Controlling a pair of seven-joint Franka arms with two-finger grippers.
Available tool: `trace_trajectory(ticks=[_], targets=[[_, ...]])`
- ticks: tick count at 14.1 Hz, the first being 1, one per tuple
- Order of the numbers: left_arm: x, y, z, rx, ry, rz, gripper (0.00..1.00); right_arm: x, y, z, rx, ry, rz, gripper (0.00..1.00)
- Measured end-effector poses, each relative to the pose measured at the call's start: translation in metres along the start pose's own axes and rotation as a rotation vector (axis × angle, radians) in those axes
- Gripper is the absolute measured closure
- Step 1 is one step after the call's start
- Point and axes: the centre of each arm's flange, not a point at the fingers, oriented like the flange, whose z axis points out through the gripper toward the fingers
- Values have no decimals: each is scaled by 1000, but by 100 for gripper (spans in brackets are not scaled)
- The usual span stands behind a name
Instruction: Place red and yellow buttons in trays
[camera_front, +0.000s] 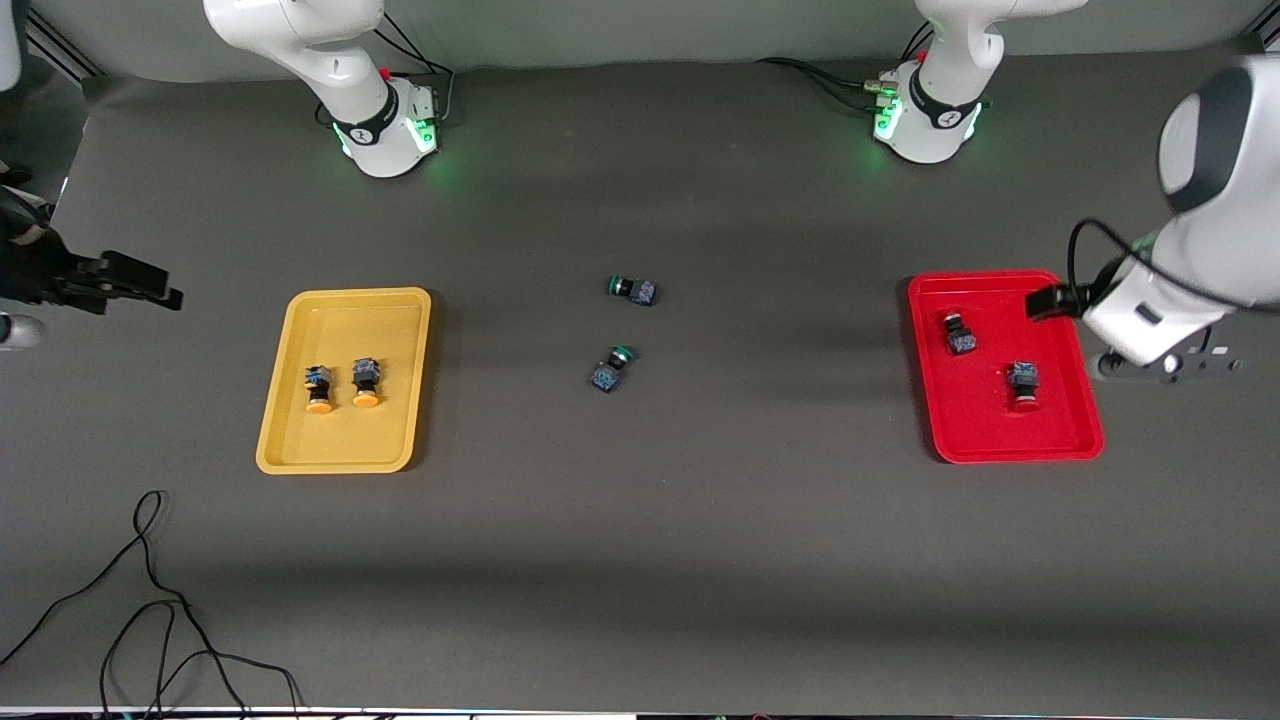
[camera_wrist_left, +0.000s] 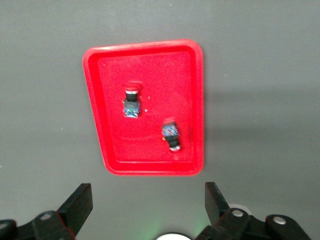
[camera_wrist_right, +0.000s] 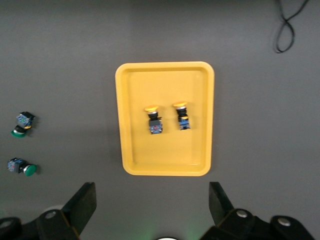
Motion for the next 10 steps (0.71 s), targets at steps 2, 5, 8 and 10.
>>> trace_trajectory(ticks=[2, 5, 8, 10], targets=[[-18, -11, -20, -14, 14, -22, 0, -3, 2, -4, -13, 7, 0, 0], [-51, -16, -40, -28, 45, -37, 0, -4, -6, -5, -33, 7, -15, 0], [-81, -15, -41, -32, 97, -41, 0, -4, -7, -1, -37, -1, -18, 0], [-84, -23, -43, -37, 122, -47, 0, -4, -7, -1, -38, -1, -17, 0]])
